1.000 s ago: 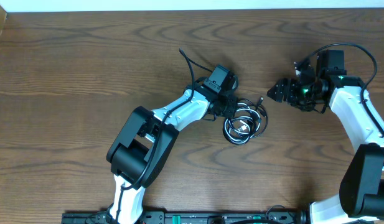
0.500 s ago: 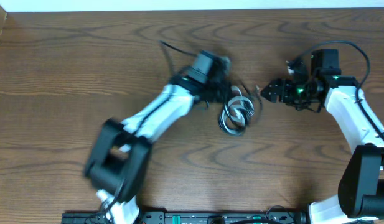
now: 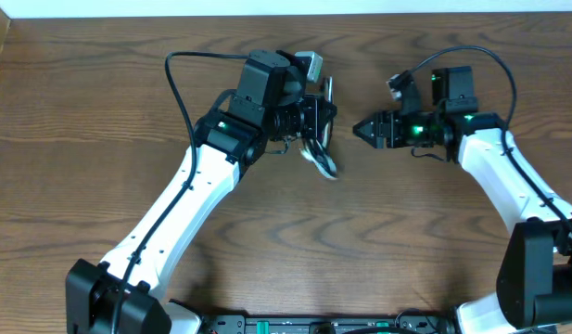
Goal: Untangle cables
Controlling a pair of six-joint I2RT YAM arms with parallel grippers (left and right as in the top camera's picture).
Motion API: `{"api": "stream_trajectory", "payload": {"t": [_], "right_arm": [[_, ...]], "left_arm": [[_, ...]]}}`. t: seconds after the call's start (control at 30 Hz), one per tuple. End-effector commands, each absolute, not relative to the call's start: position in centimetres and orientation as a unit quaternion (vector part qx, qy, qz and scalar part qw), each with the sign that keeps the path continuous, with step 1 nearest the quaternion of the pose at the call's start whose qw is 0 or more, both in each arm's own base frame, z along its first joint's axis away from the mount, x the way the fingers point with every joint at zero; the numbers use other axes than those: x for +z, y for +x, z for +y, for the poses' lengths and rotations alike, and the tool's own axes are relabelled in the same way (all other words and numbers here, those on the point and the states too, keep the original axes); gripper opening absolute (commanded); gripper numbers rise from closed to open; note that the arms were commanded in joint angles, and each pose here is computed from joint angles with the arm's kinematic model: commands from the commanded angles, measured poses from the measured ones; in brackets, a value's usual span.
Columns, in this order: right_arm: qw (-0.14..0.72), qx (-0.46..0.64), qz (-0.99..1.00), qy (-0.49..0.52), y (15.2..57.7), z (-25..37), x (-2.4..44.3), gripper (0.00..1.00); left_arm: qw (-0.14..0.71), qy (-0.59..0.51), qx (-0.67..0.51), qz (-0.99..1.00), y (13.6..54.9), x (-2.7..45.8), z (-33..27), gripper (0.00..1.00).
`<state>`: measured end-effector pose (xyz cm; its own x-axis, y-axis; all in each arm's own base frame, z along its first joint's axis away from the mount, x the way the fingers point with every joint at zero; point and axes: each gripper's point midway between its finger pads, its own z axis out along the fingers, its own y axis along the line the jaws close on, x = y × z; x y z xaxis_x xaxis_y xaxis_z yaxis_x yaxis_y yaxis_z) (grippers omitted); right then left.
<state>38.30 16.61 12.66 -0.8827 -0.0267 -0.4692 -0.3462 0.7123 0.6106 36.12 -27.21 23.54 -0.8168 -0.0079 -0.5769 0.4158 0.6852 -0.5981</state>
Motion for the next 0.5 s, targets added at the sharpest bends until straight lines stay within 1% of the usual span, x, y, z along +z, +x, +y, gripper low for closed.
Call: {"api": "stream_trajectory", "payload": {"t": [0.0,0.17,0.47], "right_arm": [[0.23,0.38,0.886,-0.131,38.1,18.1,14.0,0.66],[0.224,0.384,0.887,-0.123,38.0,18.7,14.0,0.65],[0.215,0.388,0.89,-0.109,37.8,18.9,14.0,0.63]], "left_arm": [[0.273,0.125,-0.413,0.86,35.6,25.1,-27.5,0.07],[0.258,0.125,-0.456,0.843,35.4,26.3,-27.2,0.07],[0.274,0.198,-0.536,0.773,34.5,30.3,-28.3,0.08]]}}
